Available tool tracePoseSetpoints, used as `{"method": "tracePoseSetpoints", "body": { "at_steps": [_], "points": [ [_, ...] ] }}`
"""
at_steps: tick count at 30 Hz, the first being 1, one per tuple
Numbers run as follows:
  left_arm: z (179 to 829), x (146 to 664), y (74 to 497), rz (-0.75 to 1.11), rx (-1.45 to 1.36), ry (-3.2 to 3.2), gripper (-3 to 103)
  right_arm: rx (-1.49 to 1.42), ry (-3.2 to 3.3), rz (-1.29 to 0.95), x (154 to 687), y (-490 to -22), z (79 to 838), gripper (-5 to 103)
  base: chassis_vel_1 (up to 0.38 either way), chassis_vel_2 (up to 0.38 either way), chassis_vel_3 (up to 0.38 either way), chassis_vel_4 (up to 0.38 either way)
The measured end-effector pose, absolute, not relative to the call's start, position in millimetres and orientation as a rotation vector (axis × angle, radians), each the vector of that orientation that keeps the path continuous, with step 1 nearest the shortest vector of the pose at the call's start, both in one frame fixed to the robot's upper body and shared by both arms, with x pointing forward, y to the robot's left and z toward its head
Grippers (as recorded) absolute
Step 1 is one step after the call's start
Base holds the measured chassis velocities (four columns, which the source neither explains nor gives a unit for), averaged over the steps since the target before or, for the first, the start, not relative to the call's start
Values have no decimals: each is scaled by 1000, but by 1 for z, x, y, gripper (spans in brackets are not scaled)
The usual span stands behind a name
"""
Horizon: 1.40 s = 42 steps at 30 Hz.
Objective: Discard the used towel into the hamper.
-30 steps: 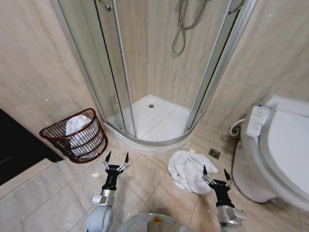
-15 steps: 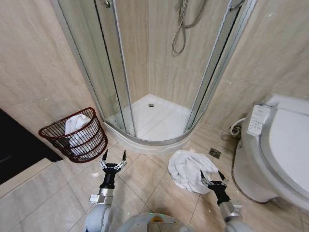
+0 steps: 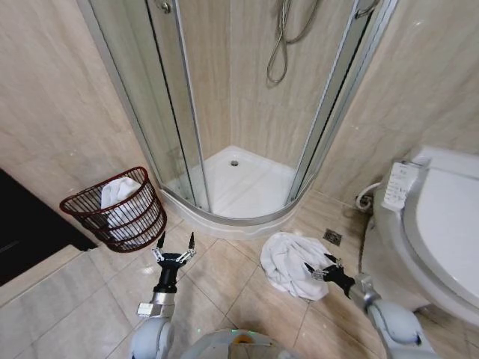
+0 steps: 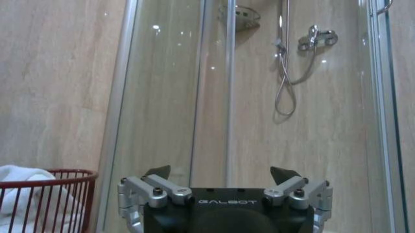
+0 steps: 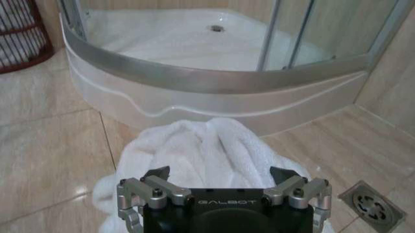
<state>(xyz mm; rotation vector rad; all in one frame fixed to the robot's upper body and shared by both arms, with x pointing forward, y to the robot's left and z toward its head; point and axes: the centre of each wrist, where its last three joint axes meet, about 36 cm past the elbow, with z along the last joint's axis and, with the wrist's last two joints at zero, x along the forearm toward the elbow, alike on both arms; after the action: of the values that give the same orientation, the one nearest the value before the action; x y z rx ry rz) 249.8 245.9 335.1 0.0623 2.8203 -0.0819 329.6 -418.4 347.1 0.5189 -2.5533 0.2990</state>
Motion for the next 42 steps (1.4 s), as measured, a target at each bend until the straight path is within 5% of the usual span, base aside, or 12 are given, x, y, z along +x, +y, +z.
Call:
{"method": "tracePoseSetpoints", "body": {
  "at_steps": [31, 42],
  "points": [
    [339, 266, 236, -78, 122, 2817, 100, 536, -2542, 336, 345, -408, 331, 100, 0, 0, 0, 0],
    [335, 273, 234, -84, 123, 2827, 100, 612, -2570, 413, 333, -365, 342, 100, 0, 0, 0, 0]
  ]
}}
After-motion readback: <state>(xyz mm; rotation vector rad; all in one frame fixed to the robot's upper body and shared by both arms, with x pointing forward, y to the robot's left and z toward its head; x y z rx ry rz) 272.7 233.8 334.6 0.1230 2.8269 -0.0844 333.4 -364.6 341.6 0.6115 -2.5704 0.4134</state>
